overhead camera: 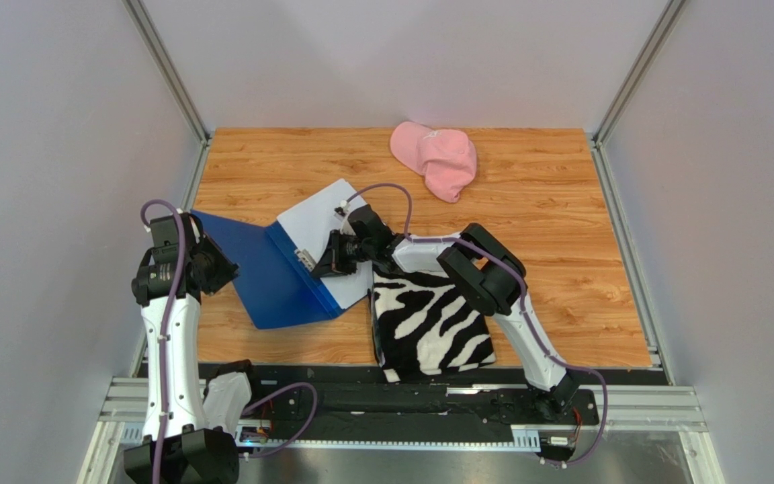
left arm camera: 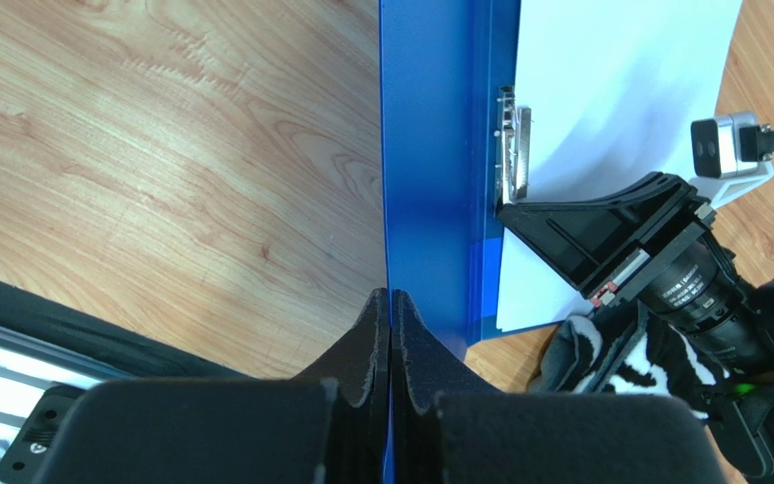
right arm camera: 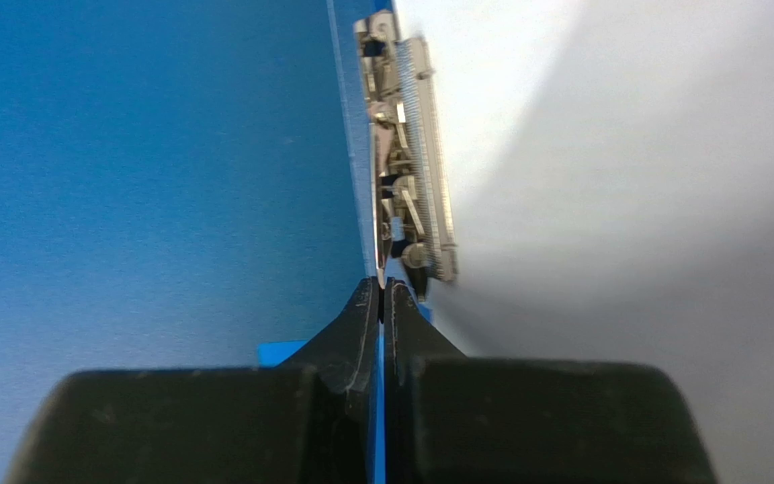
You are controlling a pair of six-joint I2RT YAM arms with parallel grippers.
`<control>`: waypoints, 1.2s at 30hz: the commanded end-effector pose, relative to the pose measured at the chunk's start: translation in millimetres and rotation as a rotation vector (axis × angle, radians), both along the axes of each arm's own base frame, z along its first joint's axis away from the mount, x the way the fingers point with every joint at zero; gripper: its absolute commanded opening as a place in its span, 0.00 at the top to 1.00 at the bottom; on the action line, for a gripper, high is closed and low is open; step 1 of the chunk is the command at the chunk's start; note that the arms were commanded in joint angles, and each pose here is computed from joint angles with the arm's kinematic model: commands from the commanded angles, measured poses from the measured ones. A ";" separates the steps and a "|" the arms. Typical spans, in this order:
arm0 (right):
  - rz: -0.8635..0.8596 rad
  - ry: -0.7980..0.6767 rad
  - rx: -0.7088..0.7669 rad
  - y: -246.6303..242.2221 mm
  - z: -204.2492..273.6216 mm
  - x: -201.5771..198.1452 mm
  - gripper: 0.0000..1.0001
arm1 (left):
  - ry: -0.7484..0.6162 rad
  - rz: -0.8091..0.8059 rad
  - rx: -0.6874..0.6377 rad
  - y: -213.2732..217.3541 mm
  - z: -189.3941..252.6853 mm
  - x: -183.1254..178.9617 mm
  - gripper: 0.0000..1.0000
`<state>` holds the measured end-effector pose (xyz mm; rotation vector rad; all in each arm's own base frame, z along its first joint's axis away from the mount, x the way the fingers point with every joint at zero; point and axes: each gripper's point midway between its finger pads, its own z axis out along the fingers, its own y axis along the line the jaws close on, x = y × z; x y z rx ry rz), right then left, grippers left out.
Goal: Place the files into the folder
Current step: Clamp the file and folder with some files.
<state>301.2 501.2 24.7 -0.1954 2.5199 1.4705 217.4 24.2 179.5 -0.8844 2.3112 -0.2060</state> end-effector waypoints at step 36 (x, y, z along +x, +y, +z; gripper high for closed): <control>-0.392 0.382 -0.436 -130.2 -181.2 -89.7 1.00 | -0.065 -0.123 0.054 -1.9 15.2 8.7 1.00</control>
